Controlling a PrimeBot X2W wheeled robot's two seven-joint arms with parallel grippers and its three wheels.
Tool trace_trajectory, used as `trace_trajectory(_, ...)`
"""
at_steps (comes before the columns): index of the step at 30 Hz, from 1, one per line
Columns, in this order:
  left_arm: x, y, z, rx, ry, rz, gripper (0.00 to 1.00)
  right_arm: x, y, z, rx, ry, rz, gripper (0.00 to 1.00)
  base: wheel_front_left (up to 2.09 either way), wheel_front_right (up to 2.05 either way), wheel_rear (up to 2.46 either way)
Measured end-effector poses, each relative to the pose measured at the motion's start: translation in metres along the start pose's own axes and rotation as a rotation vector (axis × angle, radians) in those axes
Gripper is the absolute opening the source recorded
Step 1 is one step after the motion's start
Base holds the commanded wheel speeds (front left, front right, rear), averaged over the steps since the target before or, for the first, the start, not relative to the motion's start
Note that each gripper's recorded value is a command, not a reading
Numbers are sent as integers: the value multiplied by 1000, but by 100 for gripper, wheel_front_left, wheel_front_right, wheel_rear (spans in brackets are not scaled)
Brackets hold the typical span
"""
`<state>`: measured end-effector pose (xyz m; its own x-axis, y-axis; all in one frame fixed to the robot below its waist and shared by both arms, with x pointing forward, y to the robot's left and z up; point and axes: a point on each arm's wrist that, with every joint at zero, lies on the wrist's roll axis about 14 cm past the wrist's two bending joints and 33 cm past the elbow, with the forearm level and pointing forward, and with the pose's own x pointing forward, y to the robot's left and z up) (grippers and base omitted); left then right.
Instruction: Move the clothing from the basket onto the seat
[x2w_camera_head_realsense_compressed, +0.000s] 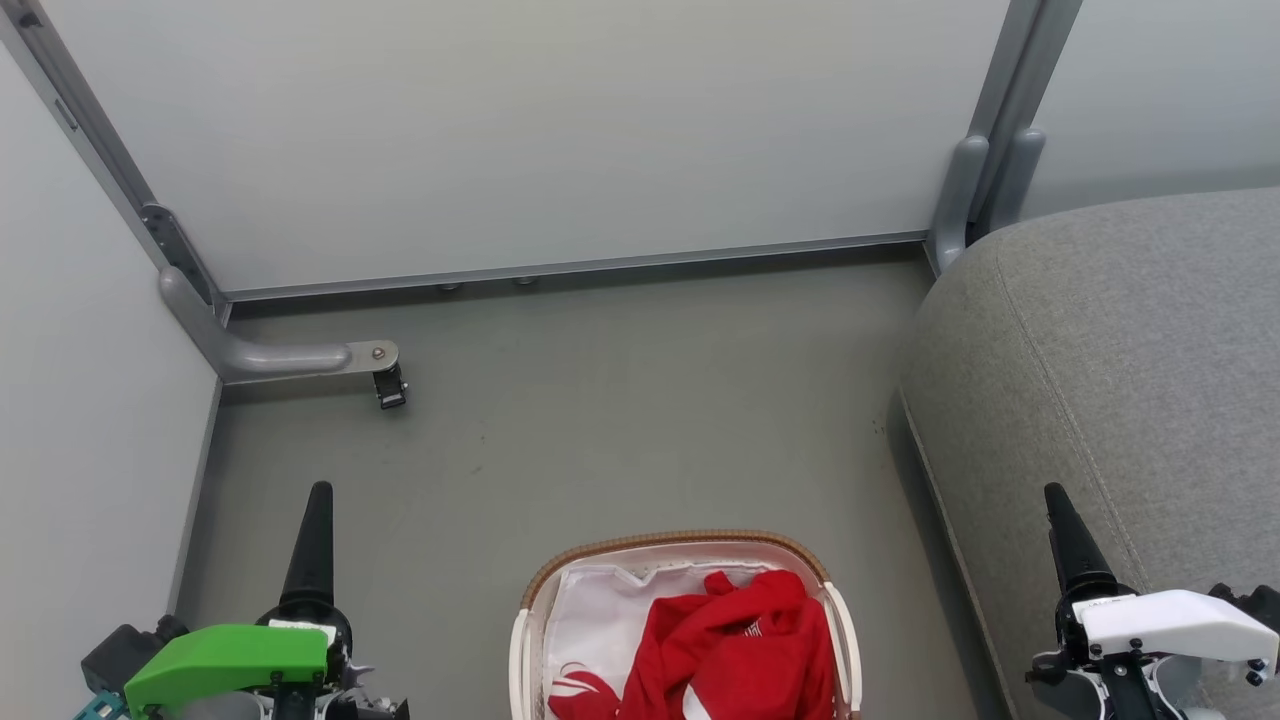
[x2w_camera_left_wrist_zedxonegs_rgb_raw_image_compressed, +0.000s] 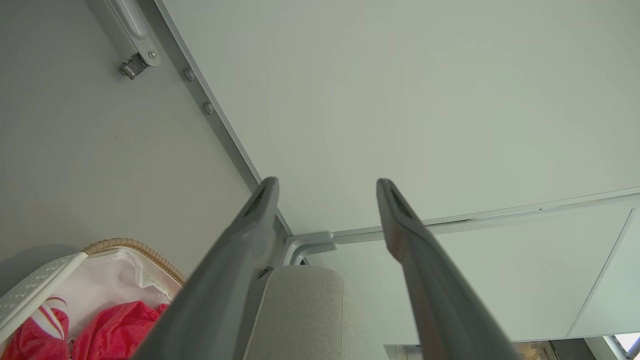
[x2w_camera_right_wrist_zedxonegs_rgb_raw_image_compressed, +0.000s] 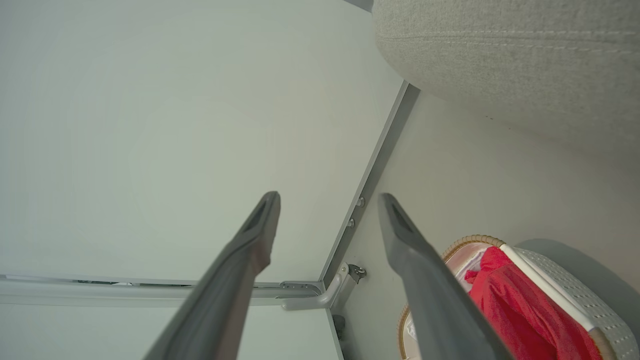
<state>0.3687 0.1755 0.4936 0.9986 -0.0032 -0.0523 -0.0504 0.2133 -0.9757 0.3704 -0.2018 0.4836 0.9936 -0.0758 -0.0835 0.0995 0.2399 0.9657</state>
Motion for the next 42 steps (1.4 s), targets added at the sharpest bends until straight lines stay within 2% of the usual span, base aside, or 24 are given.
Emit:
trace_trajectory(9,0,-1,5,174,-22,-8,100,1,8,5,-217,-18,28,100,0,0,0)
trace_trajectory(18,1,-13,5,422,-29,-39,100,3,26,-1,-467,-12,94,100,0,0,0)
trace_trajectory(34,-3,-14,-7,724,-18,-48,100,4,30,-3,-701,-29,126,100,0,0,0)
trace_trajectory(42,-5,-10,-9,835,-19,-43,100,4,28,-8,-793,-21,134,100,0,0,0)
